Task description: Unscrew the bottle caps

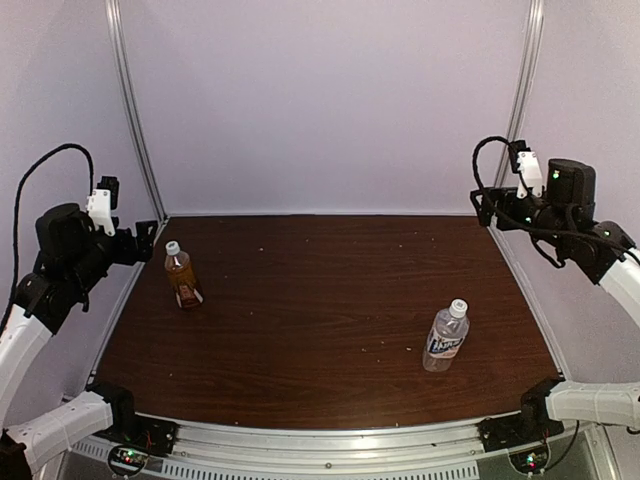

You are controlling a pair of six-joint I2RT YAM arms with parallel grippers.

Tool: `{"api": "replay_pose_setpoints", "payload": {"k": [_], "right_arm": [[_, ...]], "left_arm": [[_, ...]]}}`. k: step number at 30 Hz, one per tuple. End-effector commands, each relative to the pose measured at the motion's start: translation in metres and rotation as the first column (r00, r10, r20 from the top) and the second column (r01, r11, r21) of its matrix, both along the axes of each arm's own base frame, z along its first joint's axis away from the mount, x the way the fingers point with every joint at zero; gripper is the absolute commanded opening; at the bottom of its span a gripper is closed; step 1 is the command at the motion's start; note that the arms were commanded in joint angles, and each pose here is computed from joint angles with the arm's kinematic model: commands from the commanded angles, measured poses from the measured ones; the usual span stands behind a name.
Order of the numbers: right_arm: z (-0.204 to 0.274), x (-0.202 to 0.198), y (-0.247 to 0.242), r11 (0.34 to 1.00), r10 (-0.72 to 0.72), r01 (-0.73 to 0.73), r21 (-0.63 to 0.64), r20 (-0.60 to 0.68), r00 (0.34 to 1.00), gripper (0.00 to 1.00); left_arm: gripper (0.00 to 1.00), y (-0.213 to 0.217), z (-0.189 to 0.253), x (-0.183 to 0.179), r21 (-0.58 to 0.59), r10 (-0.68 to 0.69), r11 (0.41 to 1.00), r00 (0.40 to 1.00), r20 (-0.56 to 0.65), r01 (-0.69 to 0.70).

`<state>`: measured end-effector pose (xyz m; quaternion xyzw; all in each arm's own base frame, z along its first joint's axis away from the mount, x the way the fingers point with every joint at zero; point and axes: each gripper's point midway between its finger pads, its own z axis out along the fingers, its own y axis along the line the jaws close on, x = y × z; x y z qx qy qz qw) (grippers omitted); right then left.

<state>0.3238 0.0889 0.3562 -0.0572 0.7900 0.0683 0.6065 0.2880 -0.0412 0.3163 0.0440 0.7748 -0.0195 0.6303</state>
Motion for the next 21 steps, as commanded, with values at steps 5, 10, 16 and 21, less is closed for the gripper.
{"api": "replay_pose_setpoints", "payload": {"k": [5, 10, 16, 21], "right_arm": [[0.002, -0.007, -0.002, 1.0, 0.006, -0.006, -0.024, 0.006, 1.0, 1.0], [0.003, 0.0, 0.0, 0.999, 0.003, -0.003, -0.038, -0.013, 1.0, 1.0], [0.002, 0.006, 0.003, 0.999, 0.004, -0.006, -0.035, -0.039, 0.999, 1.0], [0.003, 0.005, 0.006, 0.999, 0.02, -0.023, -0.034, -0.066, 0.998, 1.0]], "left_arm": [[0.98, 0.0, 0.022, 0.004, -0.031, 0.0, 1.0, 0.997, 0.075, 0.003], [0.98, -0.001, 0.019, 0.008, -0.019, -0.002, 1.0, 0.999, 0.04, 0.003], [0.98, -0.001, 0.011, 0.013, 0.001, 0.0, 1.0, 0.999, -0.04, 0.0], [0.98, 0.001, 0.005, 0.013, 0.014, 0.018, 1.0, 0.993, -0.115, -0.016]]}}
